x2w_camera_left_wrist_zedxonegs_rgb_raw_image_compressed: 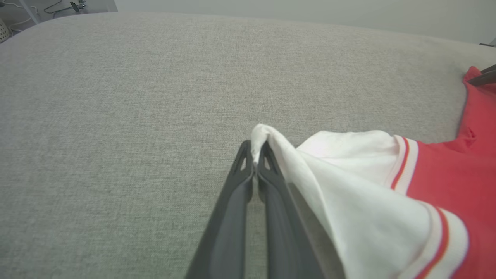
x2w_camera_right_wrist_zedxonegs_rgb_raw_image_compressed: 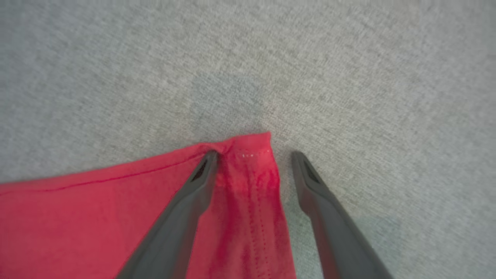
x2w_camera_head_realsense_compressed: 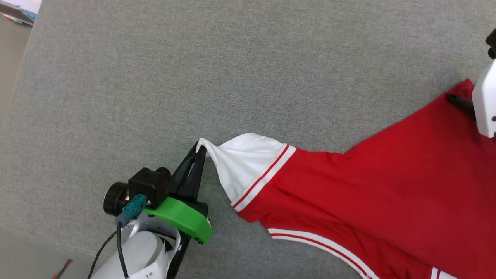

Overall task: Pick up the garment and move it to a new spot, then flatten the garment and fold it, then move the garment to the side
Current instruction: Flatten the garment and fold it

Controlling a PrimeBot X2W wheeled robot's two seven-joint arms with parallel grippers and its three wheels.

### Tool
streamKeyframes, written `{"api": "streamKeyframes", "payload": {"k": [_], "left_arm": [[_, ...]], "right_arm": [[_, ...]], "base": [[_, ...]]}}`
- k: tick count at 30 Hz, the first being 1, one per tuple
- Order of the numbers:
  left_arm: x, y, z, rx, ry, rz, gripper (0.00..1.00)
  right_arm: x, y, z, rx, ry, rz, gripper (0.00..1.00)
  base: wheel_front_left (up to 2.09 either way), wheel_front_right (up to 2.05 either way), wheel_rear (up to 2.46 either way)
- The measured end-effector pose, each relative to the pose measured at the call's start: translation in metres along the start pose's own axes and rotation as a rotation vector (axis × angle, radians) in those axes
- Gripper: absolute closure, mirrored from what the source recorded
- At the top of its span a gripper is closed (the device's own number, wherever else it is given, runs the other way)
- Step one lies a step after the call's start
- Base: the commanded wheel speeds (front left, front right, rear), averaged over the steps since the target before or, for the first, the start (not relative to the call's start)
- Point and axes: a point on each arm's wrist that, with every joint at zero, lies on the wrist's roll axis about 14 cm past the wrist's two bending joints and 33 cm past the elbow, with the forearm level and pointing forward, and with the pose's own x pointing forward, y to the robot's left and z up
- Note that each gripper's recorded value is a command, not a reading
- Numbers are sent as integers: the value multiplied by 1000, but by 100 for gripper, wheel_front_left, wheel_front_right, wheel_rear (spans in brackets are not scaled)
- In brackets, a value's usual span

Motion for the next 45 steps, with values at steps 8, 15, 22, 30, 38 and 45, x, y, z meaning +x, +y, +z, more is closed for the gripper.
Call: {"api": "streamKeyframes", "payload": {"k": [8,15,22,30,38,45], "left_arm": [[-3,-2,13,0,-41,-16,100],[-4,-15,77,78,-216,-80,100],[-2,-43,191,188,-489,-181,100],[6,-77,287,302,-678,-294,100],[39,-101,357,403,-774,-364,100],[82,-111,420,428,-868,-386,100]], "right_arm": [[-26,8,39,15,-274,8,100],[-107,2,89,10,-636,-42,100],[-199,-6,109,-19,-894,-121,100],[-272,-18,116,-30,-1076,-222,100],[-300,-36,158,-46,-1181,-302,100],[-325,-70,225,-63,-1305,-412,100]], "base": [[0,0,0],[0,0,0],[0,0,0],[0,0,0],[0,0,0],[0,0,0]]}}
